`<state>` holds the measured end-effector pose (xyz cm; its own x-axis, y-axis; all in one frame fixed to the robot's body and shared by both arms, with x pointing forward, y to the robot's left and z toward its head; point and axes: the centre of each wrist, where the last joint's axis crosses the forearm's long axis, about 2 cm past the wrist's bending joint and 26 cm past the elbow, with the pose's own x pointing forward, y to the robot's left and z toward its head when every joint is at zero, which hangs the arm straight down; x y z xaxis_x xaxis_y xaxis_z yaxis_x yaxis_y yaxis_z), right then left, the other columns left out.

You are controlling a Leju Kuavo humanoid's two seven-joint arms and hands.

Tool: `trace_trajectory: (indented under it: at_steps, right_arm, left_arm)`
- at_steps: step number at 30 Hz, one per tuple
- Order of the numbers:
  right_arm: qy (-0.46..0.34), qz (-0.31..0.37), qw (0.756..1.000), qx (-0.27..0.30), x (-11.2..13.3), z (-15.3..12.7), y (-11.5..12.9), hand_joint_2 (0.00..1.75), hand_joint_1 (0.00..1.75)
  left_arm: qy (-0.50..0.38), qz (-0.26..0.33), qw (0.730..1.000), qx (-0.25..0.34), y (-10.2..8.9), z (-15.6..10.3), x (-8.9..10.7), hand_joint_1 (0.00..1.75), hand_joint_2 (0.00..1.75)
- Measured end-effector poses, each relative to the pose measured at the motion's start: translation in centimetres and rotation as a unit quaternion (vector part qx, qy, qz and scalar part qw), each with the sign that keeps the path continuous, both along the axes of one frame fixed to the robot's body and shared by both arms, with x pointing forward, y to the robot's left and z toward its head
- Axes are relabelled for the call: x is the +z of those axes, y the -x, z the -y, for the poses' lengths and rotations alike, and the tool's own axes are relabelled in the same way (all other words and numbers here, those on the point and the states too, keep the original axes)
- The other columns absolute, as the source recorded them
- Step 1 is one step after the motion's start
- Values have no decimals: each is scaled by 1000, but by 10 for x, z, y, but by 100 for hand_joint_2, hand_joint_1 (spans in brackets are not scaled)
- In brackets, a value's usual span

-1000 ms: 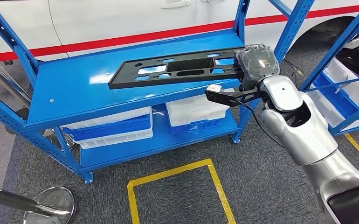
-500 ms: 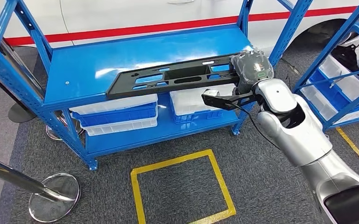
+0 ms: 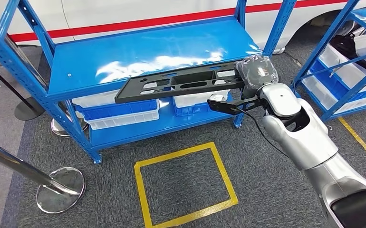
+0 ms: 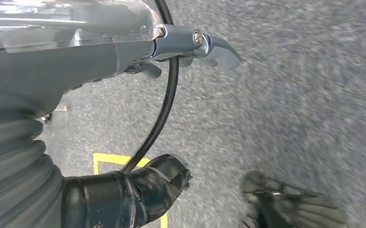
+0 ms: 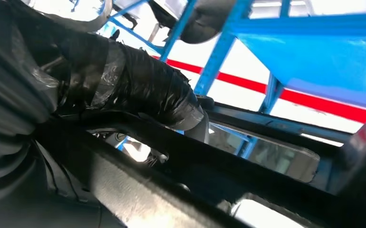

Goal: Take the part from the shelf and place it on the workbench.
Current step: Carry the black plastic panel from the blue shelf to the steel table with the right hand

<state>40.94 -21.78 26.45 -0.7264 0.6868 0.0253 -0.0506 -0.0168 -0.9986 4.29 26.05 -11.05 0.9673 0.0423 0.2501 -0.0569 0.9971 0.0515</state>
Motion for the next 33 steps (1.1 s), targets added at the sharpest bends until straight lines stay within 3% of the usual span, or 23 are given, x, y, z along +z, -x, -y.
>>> trace_trajectory:
  at_steps: [33]
  right_arm:
    - [5, -20, 1000, -4, -18, 1, 3, 175, 175]
  left_arm:
    - [-8, 9, 1000, -3, 0, -1, 0, 0, 175]
